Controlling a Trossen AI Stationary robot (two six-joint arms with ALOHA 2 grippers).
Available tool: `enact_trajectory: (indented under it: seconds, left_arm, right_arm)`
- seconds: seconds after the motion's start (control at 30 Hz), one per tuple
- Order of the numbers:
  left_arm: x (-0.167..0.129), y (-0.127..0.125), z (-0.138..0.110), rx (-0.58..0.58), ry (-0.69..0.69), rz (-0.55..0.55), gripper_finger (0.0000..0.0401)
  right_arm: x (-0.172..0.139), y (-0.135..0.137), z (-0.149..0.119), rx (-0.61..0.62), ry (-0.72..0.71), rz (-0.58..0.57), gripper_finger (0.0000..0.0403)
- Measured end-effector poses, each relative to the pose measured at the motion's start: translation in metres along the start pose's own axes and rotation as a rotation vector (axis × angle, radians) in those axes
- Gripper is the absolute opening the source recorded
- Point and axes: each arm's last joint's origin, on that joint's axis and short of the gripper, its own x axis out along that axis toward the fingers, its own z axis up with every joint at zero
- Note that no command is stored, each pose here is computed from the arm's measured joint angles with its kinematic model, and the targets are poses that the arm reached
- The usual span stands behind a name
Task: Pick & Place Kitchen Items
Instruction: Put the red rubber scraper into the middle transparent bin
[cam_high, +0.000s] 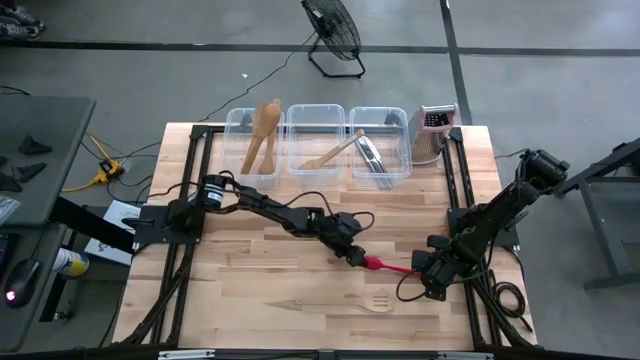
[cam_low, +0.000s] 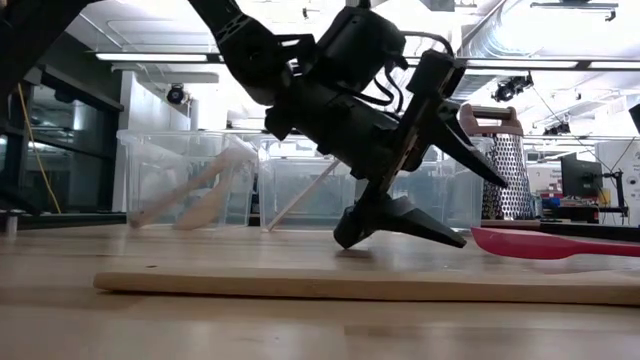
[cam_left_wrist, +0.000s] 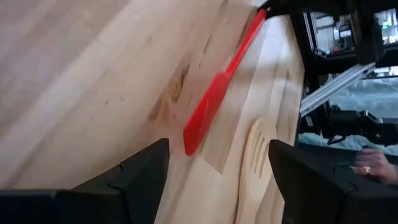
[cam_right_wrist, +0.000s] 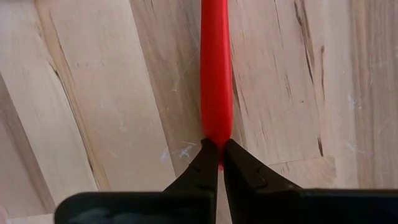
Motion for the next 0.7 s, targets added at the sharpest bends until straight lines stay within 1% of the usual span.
enact_trajectory:
  seconds: [0.2,0.27,0.37,0.47,0.57,0.7]
  left_arm:
    - [0.003,-0.004,-0.004,-0.019,-0.05,0.028,0.0273]
    - [0.01,-0.002,-0.004,-0.009,-0.062,0.034,0.0273]
    - [0.017,-0.007,0.0,-0.002,-0.057,0.008,0.0273]
    - [0.029,-0.009,0.002,-0.003,-0.07,0.021,0.0273]
    - [0.029,-0.014,0.004,0.008,-0.031,0.028,0.0273]
    - [0.028,-0.011,0.0,0.033,0.028,0.063,0.0273]
  right_arm:
    - [0.0,0.0,0.0,0.0,-0.002,0.0,0.0003]
    - [0.0,0.0,0.0,0.0,-0.002,0.0,0.0003]
    - [0.0,0.0,0.0,0.0,-0.004,0.001,0.0003]
    - [0.0,0.0,0.0,0.001,-0.002,0.003,0.0003]
    - [0.0,0.0,0.0,0.009,-0.002,0.003,0.0003]
    - [0.0,0.0,0.0,0.011,-0.002,0.003,0.0003]
